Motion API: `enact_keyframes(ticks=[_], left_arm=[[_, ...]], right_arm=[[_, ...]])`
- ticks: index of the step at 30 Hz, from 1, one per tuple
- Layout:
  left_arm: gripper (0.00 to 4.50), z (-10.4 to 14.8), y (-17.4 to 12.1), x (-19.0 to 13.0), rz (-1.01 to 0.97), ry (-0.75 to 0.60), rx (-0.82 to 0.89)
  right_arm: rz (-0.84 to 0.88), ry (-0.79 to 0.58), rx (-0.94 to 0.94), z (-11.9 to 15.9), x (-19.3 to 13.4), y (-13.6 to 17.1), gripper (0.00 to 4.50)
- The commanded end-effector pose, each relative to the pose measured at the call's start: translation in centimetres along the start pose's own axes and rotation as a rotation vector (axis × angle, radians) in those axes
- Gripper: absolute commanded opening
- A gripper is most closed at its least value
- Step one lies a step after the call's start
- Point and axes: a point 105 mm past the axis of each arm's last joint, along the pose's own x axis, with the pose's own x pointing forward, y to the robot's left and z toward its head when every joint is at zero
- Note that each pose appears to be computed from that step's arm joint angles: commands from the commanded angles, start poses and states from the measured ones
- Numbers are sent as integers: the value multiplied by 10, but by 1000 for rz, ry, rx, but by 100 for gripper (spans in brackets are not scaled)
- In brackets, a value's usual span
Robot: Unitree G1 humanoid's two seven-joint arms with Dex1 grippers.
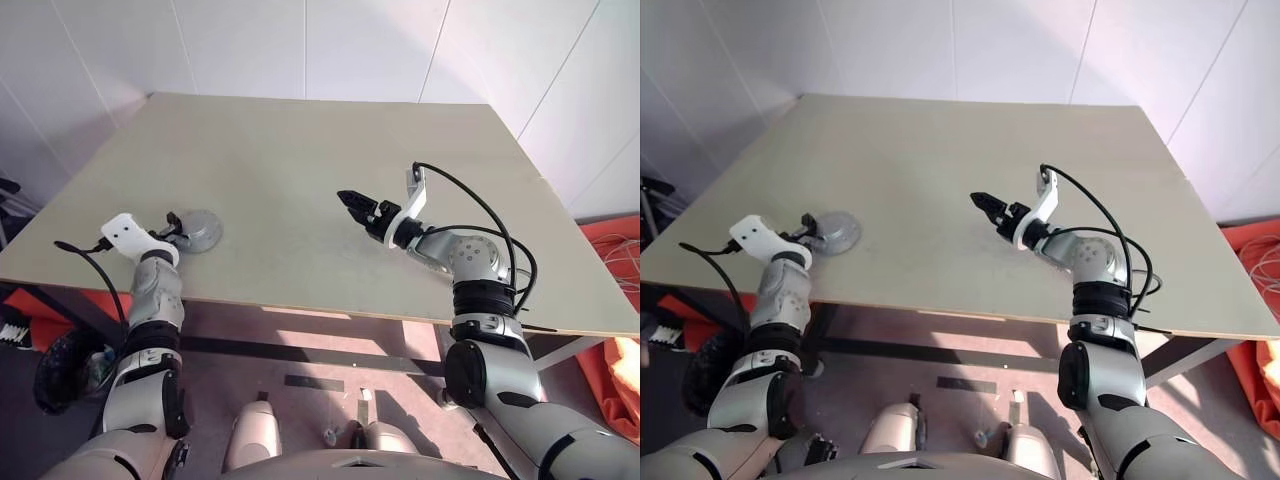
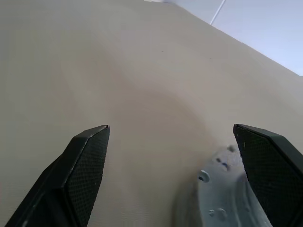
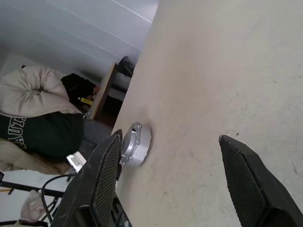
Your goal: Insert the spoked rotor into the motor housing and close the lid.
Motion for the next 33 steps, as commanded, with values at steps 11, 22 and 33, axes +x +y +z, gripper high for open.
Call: enact_keyframes(ticks=[11,22,33], left_arm=[[446,37,-130,-39,-733,-43,145],[446,15,-148,-58,-881,-19,276],[446,4,-145,-58,-814,-48,367]], right_arm=[[131,35,-684,-15,-30,22,382],[-136,25,-1122,4,-38,-27,382],[-168,-224,-1080,29,-33,-11,382]])
